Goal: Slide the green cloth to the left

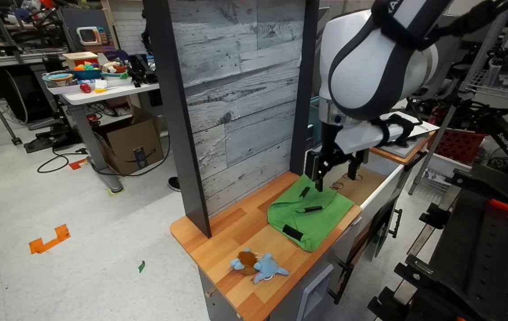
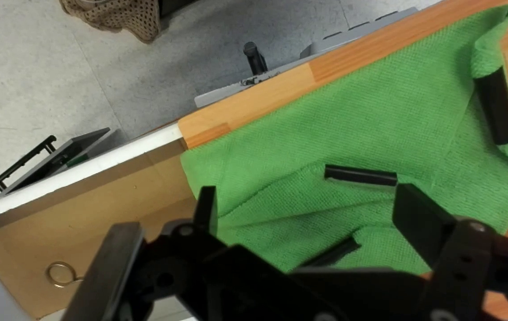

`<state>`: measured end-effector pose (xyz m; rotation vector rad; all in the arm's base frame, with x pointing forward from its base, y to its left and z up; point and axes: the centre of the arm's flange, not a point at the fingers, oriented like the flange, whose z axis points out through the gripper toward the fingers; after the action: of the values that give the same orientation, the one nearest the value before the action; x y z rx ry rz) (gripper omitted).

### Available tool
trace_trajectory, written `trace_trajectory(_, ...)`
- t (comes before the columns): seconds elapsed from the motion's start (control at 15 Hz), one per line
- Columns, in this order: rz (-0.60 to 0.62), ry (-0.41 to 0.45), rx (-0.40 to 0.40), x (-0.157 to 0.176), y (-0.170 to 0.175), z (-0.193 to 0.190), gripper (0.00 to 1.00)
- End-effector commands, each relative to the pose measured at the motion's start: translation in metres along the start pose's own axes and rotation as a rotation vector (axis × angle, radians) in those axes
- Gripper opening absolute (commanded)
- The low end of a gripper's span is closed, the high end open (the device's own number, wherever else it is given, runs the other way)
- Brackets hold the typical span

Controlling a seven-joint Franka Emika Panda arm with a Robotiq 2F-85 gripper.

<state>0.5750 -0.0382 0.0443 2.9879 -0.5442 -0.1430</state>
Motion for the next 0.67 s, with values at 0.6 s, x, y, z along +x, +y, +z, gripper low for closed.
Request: trace_trajectory(0.6, -0.052, 0.002, -0.013, 0.017, -0.02, 0.042, 1.0)
